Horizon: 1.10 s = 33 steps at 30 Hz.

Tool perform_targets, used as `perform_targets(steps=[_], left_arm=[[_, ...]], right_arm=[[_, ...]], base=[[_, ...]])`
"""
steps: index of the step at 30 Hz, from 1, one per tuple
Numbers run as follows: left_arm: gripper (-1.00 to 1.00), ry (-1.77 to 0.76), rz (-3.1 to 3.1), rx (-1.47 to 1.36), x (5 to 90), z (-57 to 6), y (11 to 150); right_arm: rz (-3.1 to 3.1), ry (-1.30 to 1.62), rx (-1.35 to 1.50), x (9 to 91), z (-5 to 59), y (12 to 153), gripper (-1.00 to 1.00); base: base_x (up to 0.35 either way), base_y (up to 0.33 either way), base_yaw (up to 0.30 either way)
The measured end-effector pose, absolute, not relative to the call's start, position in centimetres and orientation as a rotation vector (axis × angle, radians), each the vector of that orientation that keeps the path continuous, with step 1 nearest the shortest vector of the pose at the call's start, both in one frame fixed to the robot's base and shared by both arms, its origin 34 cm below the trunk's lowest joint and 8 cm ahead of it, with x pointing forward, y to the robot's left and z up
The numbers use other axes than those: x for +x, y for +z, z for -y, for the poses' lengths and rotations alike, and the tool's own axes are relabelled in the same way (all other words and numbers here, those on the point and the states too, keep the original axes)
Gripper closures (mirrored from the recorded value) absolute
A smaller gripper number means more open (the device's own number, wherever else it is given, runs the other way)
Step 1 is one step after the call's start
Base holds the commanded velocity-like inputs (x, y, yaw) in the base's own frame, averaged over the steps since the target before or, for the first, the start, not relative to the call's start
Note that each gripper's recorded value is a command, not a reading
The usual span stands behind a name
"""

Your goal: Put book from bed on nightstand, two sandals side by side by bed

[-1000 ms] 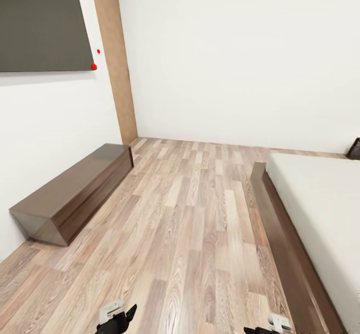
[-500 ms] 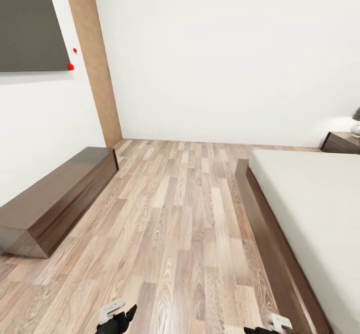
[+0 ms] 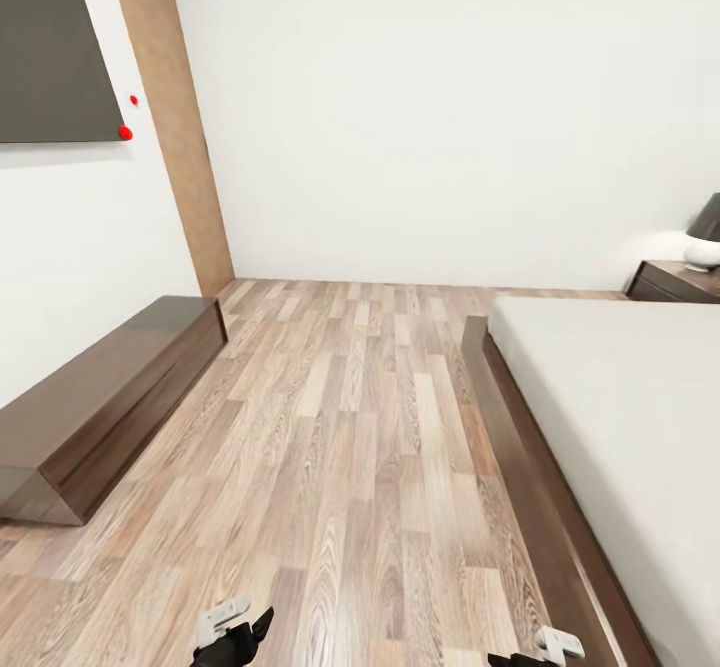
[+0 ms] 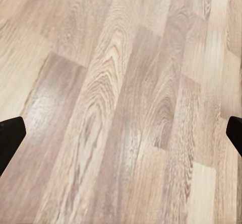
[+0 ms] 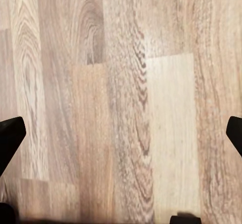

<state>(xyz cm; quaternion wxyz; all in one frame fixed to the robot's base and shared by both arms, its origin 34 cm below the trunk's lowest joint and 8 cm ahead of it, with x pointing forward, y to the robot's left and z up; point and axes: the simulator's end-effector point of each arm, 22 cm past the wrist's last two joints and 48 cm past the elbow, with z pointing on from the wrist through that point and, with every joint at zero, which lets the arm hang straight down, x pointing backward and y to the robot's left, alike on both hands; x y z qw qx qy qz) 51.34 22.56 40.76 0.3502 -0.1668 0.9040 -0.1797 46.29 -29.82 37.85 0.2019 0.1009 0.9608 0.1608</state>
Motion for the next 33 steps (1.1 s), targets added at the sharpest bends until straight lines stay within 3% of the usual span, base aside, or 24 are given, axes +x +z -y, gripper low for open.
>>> perform_targets(steps=[9, 33], left_arm=[[-1.0, -0.466, -2.341, -0.432, 51.3, -22.5, 40.8], [-1.0, -0.469, -2.313, -0.423, 52.2, -22.5, 41.9]], right_arm=[[-2.683, 0.449, 0.281, 46.3, 29.8, 37.9, -1.0], [-2.651, 0.451, 0.278, 47.3, 29.8, 38.9, -1.0]], base=[[0.209, 0.0, -0.001], [0.009, 0.0, 0.0]])
